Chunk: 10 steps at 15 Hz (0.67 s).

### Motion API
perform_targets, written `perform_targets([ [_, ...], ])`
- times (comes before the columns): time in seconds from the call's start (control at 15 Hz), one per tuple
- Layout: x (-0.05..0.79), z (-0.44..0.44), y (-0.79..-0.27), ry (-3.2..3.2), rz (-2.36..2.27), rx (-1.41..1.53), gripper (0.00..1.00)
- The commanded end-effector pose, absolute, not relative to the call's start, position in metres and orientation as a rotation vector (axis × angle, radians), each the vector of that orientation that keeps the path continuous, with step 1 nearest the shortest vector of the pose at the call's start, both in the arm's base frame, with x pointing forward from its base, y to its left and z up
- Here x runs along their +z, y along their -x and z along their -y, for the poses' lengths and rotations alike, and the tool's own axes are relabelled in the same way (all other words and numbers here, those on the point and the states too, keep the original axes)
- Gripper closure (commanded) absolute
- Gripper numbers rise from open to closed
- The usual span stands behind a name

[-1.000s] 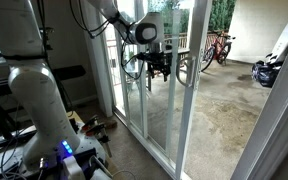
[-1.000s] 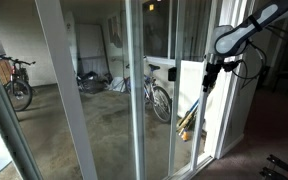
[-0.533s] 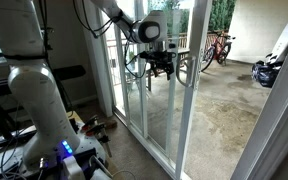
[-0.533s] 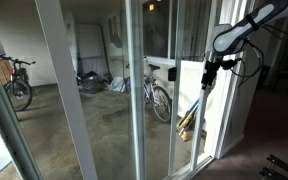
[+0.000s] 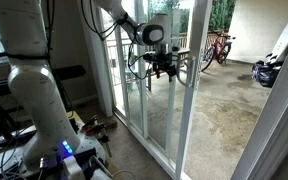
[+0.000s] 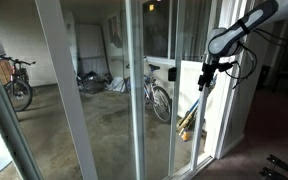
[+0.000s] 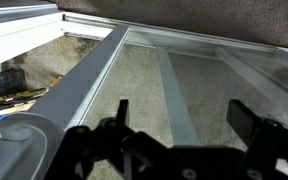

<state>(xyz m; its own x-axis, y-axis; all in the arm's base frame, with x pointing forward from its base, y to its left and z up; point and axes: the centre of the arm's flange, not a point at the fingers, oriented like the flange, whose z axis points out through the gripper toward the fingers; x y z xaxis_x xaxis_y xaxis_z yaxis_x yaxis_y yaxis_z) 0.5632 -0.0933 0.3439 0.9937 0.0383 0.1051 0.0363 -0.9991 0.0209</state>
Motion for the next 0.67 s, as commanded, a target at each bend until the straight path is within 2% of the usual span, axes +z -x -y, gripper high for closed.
perform_targets([
  [0.0, 0.349, 0.117, -0.569, -3.154, -0.044, 0.166, 0.00],
  [0.4, 0.357, 0.165, -0.565, -3.207, 0.045, 0.162, 0.00],
  [0.6, 0.367, 0.222, -0.559, -3.194, 0.110, 0.179, 0.00],
])
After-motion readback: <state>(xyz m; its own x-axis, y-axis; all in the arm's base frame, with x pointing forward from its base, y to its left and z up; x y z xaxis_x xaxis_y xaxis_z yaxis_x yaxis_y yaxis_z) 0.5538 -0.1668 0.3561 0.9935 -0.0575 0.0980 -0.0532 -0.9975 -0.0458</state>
